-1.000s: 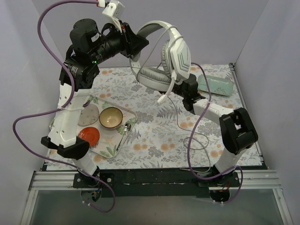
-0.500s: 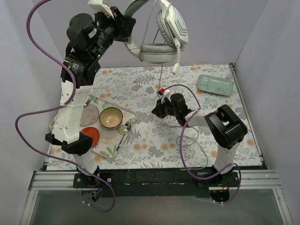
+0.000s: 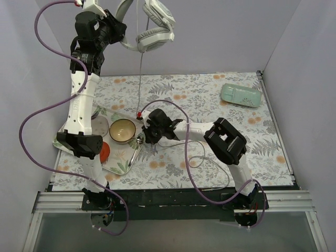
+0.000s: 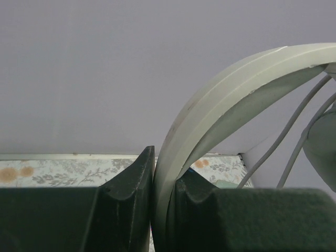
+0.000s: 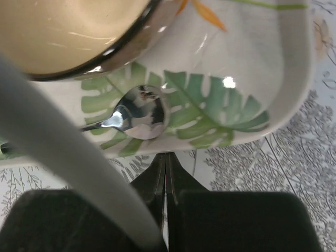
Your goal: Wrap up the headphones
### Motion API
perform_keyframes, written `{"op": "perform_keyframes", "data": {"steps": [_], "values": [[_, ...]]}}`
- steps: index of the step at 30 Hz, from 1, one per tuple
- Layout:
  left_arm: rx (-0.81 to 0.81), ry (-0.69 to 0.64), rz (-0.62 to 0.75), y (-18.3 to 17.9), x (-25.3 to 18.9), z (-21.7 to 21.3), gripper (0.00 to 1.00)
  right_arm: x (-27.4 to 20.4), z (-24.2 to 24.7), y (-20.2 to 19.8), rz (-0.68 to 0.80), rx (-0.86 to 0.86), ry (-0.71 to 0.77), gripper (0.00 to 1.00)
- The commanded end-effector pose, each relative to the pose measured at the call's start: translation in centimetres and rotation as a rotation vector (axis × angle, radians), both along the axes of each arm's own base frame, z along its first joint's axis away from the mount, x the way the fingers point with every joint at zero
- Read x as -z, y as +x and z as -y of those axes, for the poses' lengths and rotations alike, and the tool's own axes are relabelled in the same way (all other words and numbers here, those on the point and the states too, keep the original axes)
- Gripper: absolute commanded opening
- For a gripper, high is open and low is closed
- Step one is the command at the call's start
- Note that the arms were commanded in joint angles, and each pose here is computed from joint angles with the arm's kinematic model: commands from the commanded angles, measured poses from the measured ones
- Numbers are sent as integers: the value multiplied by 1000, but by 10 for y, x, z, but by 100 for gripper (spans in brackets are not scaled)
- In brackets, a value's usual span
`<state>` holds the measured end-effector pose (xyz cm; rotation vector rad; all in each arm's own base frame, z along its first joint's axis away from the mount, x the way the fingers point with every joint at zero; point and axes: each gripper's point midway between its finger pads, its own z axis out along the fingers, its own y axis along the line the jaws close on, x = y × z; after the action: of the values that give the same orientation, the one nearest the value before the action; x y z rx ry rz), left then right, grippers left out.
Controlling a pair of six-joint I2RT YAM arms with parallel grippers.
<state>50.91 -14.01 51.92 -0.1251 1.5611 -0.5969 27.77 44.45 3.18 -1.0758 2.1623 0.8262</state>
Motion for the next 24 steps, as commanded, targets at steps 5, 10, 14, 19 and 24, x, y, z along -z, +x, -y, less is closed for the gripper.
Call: {"op": "perform_keyframes", "data": {"steps": [5,10,14,19,24], "values": [[-125,-79,140,7,-41,-38,0,-24,-47,-47,50,-167,-148,1],[-317,93,177,40,-16,-69,0,-61,-17,-56,123,-127,-185,1],[-419,278,170,64,21,-88,0,-108,10,-68,202,-120,-192,1],[-479,482,135,87,68,-94,0,-161,33,-83,283,-127,-184,1],[-508,727,170,87,105,-82,0,-262,70,-71,481,-4,-59,1]]}}
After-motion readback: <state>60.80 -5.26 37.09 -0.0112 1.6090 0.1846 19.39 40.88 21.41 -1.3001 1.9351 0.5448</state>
